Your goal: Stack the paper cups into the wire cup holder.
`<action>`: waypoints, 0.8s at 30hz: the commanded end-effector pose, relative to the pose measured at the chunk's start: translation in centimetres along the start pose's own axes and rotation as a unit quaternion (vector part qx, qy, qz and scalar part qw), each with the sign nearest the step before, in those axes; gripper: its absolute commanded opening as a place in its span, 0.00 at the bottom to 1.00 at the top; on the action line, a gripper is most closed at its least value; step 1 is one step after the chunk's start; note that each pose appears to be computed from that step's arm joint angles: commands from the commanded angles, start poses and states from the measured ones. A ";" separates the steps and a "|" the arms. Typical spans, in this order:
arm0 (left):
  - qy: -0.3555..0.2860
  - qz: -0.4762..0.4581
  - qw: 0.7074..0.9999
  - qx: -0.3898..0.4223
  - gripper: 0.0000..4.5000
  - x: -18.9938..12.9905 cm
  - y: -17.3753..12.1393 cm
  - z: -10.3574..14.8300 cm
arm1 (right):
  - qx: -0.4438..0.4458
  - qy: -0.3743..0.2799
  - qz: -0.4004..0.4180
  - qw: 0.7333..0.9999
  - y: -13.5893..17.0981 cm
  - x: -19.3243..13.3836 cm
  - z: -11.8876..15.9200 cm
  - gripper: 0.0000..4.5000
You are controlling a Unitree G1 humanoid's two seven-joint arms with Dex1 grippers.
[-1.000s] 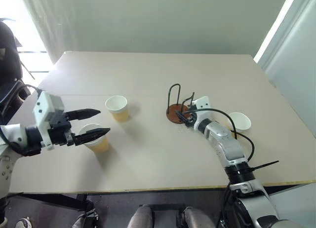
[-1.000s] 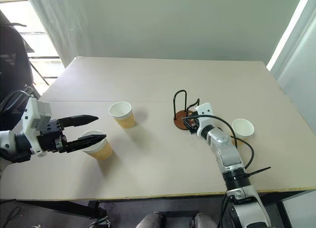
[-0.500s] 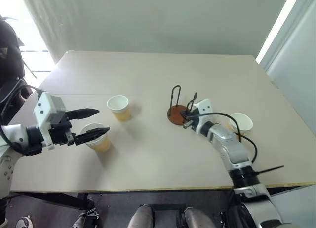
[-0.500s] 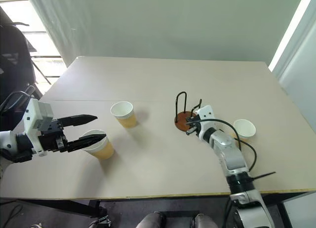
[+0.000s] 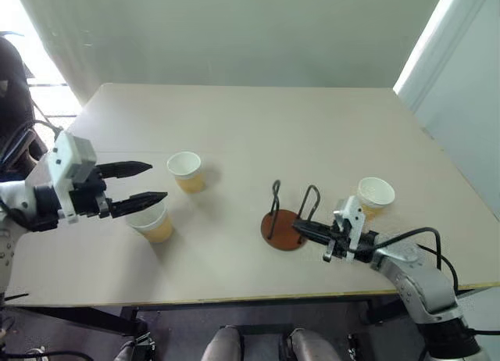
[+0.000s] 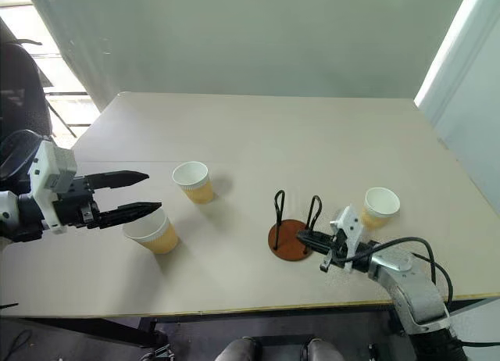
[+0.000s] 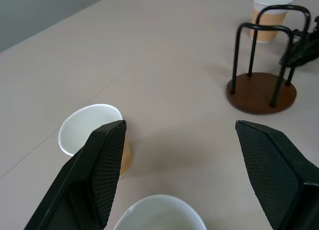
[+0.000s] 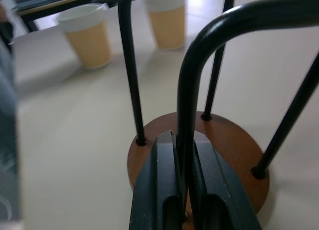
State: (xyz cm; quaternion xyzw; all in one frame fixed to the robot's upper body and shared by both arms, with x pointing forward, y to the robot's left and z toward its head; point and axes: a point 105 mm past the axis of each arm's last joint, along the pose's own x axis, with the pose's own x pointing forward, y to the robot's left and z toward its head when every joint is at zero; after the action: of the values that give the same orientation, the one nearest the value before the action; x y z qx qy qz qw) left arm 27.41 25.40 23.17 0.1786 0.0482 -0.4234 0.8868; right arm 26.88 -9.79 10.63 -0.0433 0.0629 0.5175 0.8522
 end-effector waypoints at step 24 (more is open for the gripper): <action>0.004 -0.016 0.999 0.034 0.84 0.3 1.2 1.1 | -0.068 -0.013 0.051 0.996 1.6 1.1 -0.9 0.12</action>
State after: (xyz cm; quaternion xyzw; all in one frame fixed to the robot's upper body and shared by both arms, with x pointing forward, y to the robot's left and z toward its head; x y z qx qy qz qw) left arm 28.45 25.37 23.34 0.1887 0.0552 -0.4418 0.8753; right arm 25.80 -8.03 9.40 -0.0932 0.0191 0.5662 0.8188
